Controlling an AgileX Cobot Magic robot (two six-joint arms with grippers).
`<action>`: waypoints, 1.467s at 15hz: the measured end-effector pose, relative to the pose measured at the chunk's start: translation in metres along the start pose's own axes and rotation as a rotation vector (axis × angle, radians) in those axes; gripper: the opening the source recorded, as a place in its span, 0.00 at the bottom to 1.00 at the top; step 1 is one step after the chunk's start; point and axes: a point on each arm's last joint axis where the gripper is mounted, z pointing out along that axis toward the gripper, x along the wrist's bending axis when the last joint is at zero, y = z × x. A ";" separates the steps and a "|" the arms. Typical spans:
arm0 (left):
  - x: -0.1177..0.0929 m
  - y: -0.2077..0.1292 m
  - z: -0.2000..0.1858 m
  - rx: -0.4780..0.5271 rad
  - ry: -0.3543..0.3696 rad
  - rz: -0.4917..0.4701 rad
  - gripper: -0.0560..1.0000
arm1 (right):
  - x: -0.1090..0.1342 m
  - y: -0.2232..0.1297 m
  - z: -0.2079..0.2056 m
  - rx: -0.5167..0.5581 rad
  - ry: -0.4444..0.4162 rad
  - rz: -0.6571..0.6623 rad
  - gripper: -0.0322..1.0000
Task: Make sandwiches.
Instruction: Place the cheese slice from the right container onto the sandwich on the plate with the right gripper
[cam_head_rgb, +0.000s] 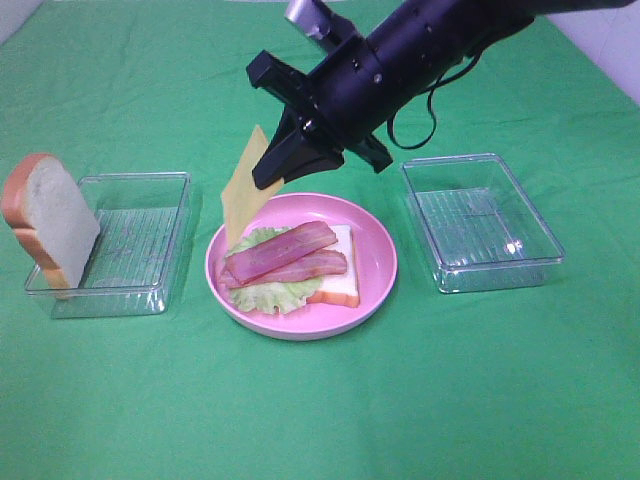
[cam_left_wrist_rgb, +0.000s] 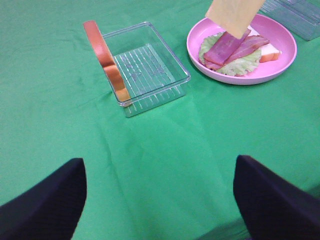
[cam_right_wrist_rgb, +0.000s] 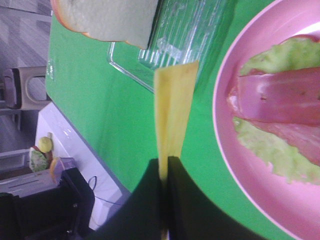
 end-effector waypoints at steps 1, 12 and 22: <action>0.000 0.000 0.000 0.000 0.000 0.000 0.78 | -0.006 -0.005 0.008 -0.019 0.029 0.026 0.03; 0.000 0.000 0.000 0.000 0.000 0.000 0.78 | -0.052 -0.005 0.050 -0.106 0.053 0.149 0.03; 0.000 0.000 0.000 0.000 0.000 0.000 0.78 | -0.068 -0.008 0.050 -0.090 -0.129 0.186 0.17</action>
